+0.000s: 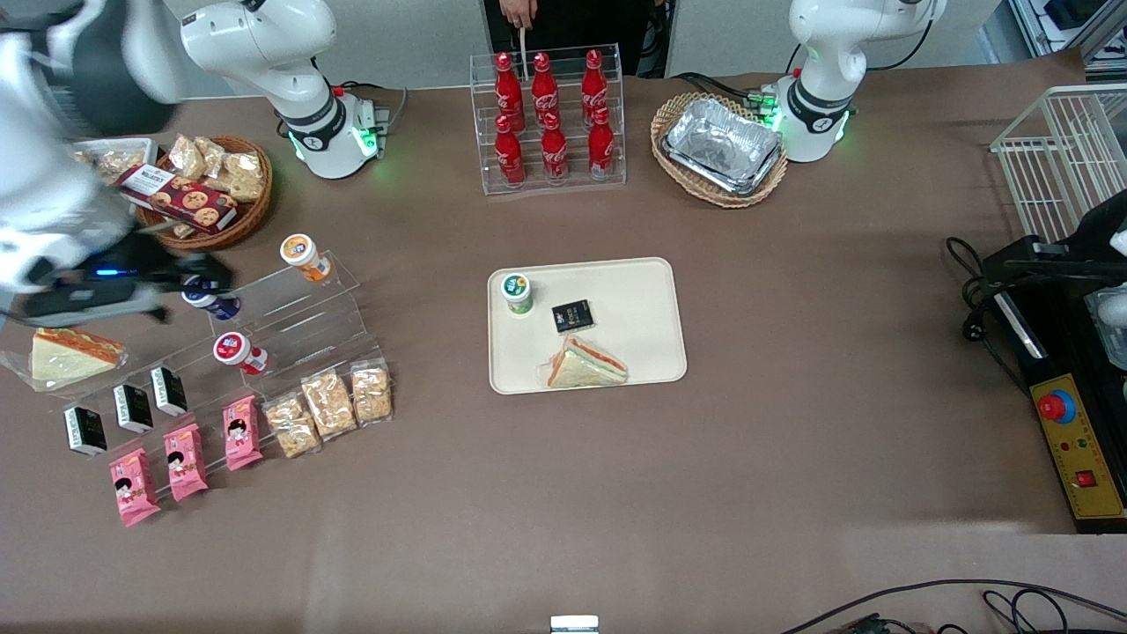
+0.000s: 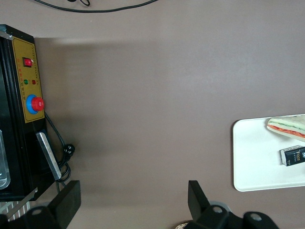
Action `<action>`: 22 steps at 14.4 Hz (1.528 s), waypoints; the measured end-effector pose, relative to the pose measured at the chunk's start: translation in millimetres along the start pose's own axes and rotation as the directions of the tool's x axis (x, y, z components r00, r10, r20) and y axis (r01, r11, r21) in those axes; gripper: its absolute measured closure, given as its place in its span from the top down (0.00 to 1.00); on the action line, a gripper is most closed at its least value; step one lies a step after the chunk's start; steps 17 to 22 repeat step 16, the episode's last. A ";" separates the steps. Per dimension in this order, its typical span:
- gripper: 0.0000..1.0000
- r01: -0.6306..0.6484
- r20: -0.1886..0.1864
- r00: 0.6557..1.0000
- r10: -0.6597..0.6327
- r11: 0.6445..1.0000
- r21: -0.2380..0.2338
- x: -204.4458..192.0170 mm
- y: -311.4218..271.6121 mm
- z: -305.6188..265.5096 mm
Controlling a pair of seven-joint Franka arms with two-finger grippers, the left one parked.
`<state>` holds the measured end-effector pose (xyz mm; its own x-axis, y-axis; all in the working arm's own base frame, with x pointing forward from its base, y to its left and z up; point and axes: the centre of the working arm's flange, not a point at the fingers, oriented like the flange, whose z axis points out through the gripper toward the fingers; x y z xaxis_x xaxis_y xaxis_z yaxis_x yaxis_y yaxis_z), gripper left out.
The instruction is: Place green gum on tray
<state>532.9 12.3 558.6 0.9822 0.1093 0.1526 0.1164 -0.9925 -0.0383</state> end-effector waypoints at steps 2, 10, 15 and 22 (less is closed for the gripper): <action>1.00 -0.010 0.011 1.000 0.011 1.000 -0.024 -4.4 41.8 -11.9; 1.00 -0.060 0.083 0.995 0.062 0.998 -0.027 -17.2 74.9 -50.2; 1.00 -0.065 0.091 0.994 0.067 0.997 -0.029 -15.6 75.0 -47.5; 1.00 -0.067 0.101 0.992 0.070 0.997 -0.031 -14.4 75.8 -46.4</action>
